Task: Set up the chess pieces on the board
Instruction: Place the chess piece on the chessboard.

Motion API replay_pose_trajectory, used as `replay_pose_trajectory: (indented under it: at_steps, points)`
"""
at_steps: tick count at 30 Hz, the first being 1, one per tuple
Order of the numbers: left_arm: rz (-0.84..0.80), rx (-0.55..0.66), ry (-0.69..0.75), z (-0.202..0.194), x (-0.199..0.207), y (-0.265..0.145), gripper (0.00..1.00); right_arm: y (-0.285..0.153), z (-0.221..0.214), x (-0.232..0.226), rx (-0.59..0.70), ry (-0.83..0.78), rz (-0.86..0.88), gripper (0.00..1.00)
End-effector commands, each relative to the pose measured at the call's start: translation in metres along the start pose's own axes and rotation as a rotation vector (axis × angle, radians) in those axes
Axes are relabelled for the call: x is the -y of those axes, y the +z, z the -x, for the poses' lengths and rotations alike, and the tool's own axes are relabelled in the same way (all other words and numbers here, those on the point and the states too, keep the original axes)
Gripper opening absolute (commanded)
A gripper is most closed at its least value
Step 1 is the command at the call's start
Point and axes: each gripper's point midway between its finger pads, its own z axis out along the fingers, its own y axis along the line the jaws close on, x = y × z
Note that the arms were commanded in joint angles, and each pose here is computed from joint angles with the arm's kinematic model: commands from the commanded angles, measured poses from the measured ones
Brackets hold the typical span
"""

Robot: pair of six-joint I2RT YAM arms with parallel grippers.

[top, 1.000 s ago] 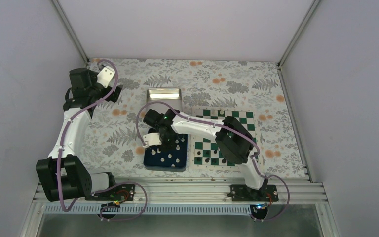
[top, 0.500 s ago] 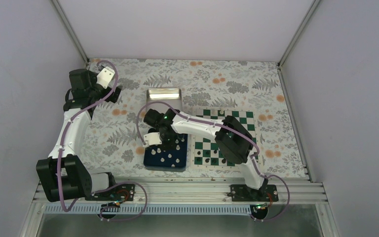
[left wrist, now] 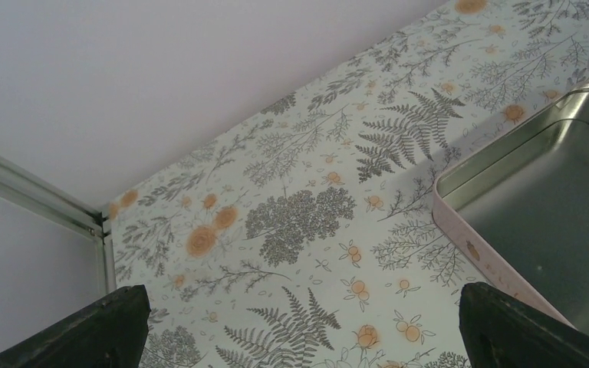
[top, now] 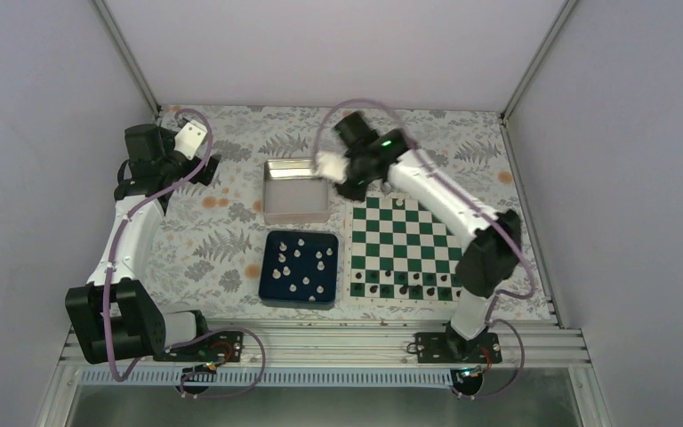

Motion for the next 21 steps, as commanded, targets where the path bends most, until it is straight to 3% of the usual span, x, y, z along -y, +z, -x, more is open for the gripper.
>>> replay_pose_trajectory:
  at_steps: [1,10,21]
  points:
    - [-0.005,0.047,0.007,0.013,-0.002,-0.005,1.00,-0.044,-0.080,0.060,-0.071,0.170,-0.121,0.04]
    - [-0.011,0.056,-0.001,0.016,-0.003,-0.003,1.00,-0.047,-0.231,0.118,-0.150,0.450,-0.157,0.04]
    - [-0.010,0.046,0.006,0.015,-0.003,-0.004,1.00,0.008,-0.272,0.100,-0.233,0.517,-0.062,0.04]
